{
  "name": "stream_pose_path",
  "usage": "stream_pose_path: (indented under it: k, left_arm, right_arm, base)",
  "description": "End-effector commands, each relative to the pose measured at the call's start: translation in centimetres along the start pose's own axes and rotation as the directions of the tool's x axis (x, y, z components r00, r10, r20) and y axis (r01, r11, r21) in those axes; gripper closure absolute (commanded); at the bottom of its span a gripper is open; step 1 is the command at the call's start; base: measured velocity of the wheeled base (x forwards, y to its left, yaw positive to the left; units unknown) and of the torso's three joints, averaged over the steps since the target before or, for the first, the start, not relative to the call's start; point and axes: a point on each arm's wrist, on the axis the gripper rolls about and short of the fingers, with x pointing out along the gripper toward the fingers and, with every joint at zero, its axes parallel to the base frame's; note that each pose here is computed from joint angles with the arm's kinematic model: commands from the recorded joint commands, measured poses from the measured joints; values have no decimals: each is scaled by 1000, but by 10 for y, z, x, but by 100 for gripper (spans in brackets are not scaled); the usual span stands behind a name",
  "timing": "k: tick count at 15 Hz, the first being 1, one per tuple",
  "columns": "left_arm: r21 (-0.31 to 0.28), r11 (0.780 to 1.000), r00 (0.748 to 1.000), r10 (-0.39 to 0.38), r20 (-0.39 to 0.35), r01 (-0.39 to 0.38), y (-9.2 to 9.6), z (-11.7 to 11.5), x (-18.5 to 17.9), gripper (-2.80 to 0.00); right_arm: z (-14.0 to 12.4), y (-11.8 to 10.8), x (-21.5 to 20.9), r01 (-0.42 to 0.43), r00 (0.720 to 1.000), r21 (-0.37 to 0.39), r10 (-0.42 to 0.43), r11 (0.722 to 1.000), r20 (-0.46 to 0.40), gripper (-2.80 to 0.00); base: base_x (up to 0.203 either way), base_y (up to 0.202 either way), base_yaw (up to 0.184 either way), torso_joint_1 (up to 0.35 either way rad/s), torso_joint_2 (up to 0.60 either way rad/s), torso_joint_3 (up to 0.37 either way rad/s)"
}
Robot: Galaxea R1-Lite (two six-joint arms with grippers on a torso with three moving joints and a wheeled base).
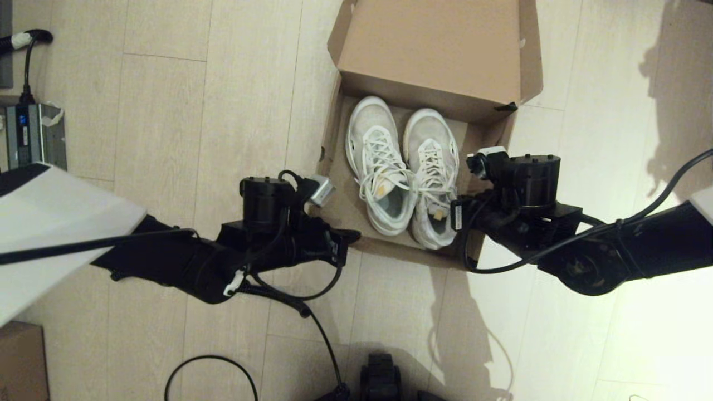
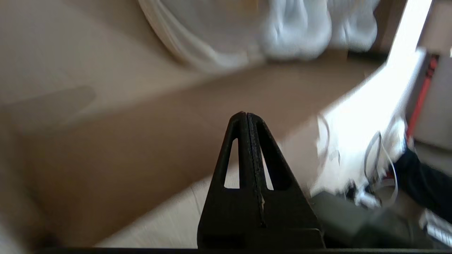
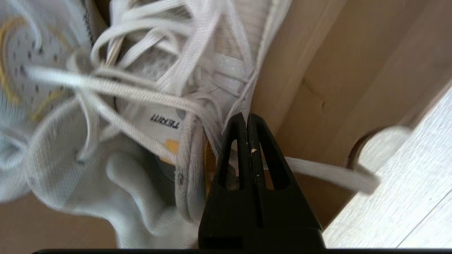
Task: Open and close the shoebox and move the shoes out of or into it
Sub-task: Close the shoe box
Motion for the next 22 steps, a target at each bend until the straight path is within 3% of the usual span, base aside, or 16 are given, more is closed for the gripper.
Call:
stream_pose_path:
  k: [1,3,12,18,22]
  left_arm:
    - [4,1000,999,-18,-47,19,-4,-16,5,0]
    - [24,999,996,-22,-81,24,-2,-28,11,0]
    - [70,997,999,-13,-39,15,0,-12,15,0]
    - [252,967,995,-16,-99,41,3,-34,26,0]
    - [247,966,988,-45,-147,81,-1,-43,24,0]
  right_arm:
    - [-9,0,2,4,1000,-1,-4,1000,-20,0]
    - [-8,0,2,4,1000,26,-4,1000,-18,0]
    - [9,-7,-14,10,1000,32,-11,999,4,0]
    - [9,-7,-16,7,1000,33,-7,999,-1,0]
    - [10,-7,-15,8,1000,39,-9,999,5,0]
  base:
    - [0,0,0,0,0,0]
    - [0,0,0,0,0,0]
    - [0,0,0,0,0,0]
    - [0,0,0,0,0,0]
    - [0,0,0,0,0,0]
